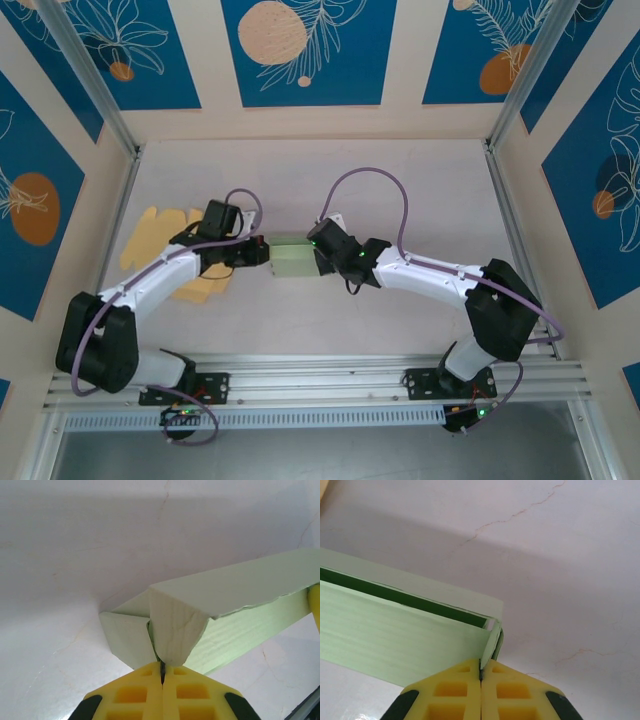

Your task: Fold the paper box

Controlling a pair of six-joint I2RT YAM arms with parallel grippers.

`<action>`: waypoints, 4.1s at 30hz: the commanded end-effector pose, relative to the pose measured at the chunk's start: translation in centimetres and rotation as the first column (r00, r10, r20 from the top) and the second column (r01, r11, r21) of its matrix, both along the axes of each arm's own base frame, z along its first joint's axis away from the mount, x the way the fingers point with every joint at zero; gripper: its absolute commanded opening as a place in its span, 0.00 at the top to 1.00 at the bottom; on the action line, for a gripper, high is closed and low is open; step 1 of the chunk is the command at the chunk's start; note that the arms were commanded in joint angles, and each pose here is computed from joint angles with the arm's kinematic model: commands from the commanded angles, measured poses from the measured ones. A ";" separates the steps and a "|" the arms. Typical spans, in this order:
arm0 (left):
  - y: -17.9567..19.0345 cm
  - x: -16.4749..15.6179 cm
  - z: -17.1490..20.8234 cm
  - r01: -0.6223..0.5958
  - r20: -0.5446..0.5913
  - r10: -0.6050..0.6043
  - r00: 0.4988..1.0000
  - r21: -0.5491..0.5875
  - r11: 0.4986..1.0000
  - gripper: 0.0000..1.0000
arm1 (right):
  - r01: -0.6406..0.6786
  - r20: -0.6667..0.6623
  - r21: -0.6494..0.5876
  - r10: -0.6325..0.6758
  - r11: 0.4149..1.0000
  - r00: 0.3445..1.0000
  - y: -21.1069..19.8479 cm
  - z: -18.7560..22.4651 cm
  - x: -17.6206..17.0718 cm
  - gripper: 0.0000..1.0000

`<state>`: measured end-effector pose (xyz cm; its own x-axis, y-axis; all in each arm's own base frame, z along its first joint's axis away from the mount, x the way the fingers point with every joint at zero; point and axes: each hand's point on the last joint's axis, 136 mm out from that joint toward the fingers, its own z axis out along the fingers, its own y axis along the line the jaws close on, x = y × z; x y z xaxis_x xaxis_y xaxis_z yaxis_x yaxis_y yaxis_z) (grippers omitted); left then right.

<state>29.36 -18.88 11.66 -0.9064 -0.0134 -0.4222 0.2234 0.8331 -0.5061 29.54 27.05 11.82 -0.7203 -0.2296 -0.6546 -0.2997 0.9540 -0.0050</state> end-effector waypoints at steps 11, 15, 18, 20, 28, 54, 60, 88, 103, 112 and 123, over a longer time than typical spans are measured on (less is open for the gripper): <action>2.2 -1.4 3.0 -0.123 0.076 0.122 0.990 0.007 0.992 0.74 | -0.004 -0.083 -0.078 -0.003 0.997 0.997 -0.9 -2.6 -1.1 0.95; 3.3 -0.2 5.1 -0.167 0.175 0.156 0.972 0.046 0.985 0.66 | -0.003 -0.088 -0.077 -0.004 0.997 0.996 -0.9 -2.8 -1.2 0.95; 3.4 1.5 6.6 -0.186 0.253 0.169 0.953 0.047 0.981 0.63 | -0.001 -0.090 -0.081 -0.006 0.997 0.996 -1.0 -3.0 -1.2 0.95; 2.8 2.8 7.4 -0.185 0.298 0.163 0.940 0.049 0.981 0.61 | -0.002 -0.092 -0.082 -0.006 0.997 0.996 -0.9 -3.1 -1.3 0.95; -1.7 6.1 8.5 -0.106 0.368 0.088 0.926 0.028 0.994 0.64 | 0.000 -0.094 -0.086 -0.008 0.996 0.996 -1.0 -3.2 -1.3 0.95; -4.4 2.4 3.0 -0.071 0.201 0.078 0.976 -0.041 0.997 0.85 | -0.001 -0.103 -0.087 -0.008 0.996 0.995 -0.9 -3.7 -1.3 0.96; -5.1 1.1 2.0 -0.049 0.153 0.060 0.986 -0.073 0.996 0.91 | 0.001 -0.105 -0.088 -0.011 0.996 0.994 -0.8 -3.9 -1.2 0.96; -3.3 -2.3 -5.1 -0.056 0.076 0.054 0.996 0.035 0.998 0.98 | 0.018 -0.097 -0.049 -0.023 0.999 0.995 -1.2 -2.3 -1.9 0.73; -3.2 -1.7 -6.6 -0.090 0.161 0.072 0.984 0.105 0.990 0.99 | 0.008 -0.057 0.104 -0.002 0.995 0.998 -1.1 2.8 -2.8 0.49; -3.5 -1.9 -6.7 -0.087 0.187 0.064 0.980 0.122 0.989 0.99 | 0.164 -0.102 0.197 -0.146 0.967 0.984 -2.9 3.4 0.1 0.45; -3.7 -2.2 -7.0 -0.087 0.196 0.061 0.979 0.129 0.988 0.99 | 0.166 -0.216 0.258 -0.111 0.952 0.970 -2.5 -1.4 0.5 0.45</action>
